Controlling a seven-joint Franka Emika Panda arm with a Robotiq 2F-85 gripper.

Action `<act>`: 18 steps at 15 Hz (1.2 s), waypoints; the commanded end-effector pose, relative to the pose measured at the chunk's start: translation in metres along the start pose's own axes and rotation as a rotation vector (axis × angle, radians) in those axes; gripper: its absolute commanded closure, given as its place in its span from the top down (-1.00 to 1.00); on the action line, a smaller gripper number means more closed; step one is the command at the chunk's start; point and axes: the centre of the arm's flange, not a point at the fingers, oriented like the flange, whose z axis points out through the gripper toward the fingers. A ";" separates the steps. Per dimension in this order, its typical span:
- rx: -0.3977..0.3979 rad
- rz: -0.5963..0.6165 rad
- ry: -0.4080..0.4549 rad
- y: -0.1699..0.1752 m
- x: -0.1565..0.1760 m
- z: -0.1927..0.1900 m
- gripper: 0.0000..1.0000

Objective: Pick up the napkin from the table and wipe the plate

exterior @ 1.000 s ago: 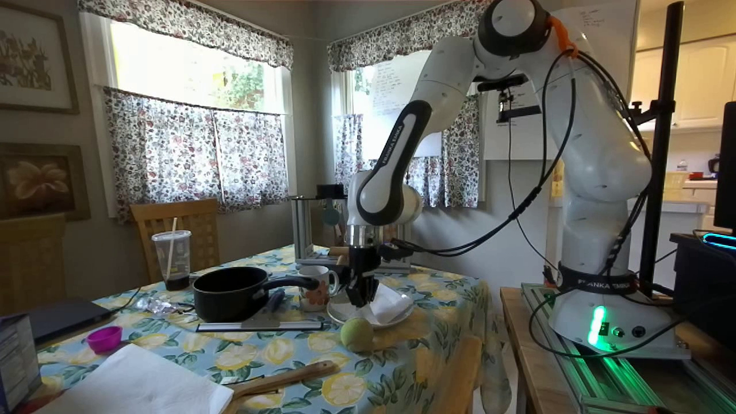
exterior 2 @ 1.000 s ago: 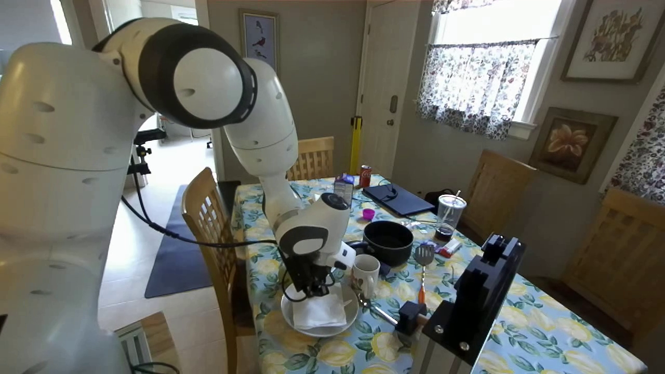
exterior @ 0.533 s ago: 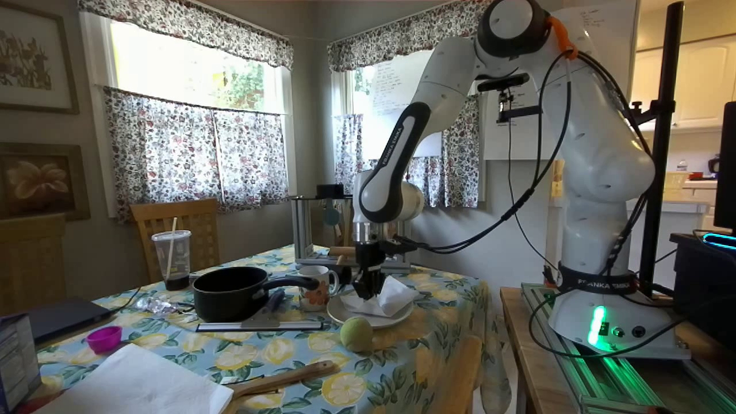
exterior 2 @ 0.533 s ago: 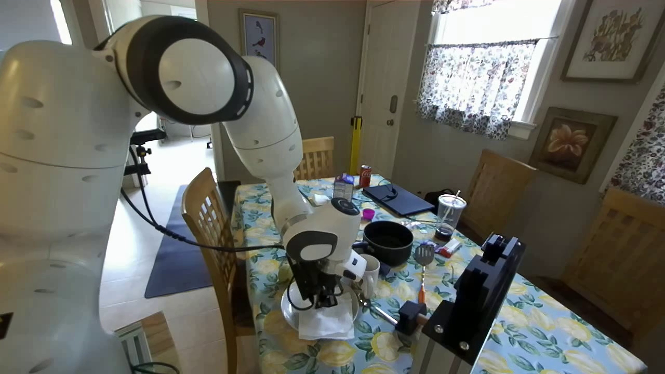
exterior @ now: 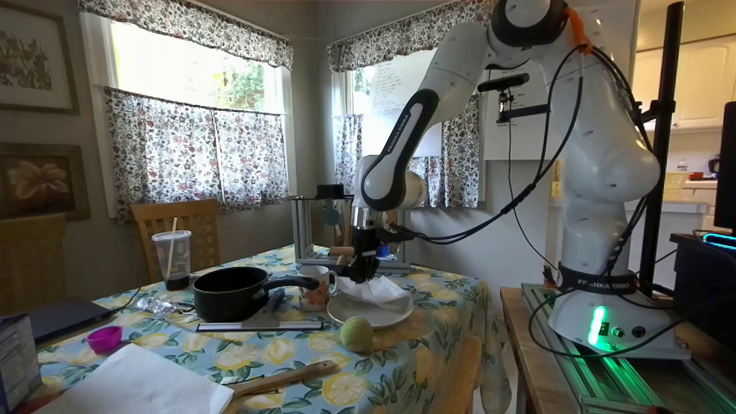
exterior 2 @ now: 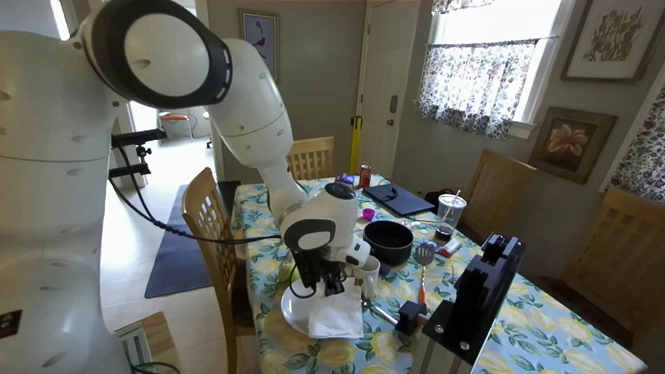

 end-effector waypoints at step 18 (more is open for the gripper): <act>-0.268 0.591 0.169 0.152 -0.079 -0.076 -1.00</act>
